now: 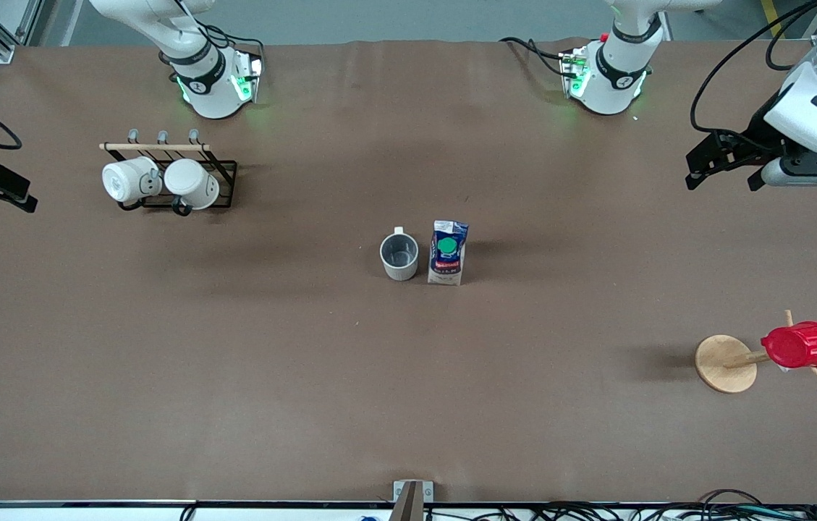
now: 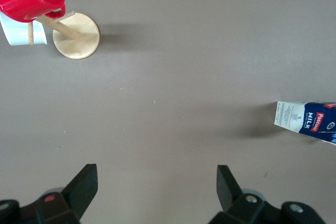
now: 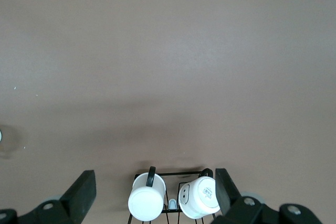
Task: Place cup and milk on table
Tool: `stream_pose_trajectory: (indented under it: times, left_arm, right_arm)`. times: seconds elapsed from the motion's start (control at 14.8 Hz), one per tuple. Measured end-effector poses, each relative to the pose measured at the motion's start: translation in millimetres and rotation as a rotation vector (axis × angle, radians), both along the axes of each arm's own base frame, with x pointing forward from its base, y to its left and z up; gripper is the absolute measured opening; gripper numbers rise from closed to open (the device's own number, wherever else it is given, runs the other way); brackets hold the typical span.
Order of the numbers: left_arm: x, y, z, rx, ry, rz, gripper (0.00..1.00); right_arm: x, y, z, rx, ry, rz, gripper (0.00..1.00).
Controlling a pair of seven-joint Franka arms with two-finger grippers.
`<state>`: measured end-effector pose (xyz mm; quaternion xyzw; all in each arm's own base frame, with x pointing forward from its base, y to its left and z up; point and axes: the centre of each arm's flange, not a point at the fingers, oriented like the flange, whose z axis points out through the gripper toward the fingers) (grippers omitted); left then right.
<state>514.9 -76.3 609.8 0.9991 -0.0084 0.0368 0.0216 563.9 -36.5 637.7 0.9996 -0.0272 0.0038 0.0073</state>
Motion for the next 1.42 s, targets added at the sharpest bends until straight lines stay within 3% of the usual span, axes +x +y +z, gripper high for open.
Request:
stream_pose_trajectory:
  times: [0.54,1.42]
  left_arm:
    - [29,1,-2,-0.010,0.005,0.000,1.00]
    - [38,-1,-10,0.023,0.032,-0.011,1.00]
  right_arm:
    - [0,0,0,0.000,0.001,0.000,1.00]
    - [0,0,0,0.000,0.001,0.000,1.00]
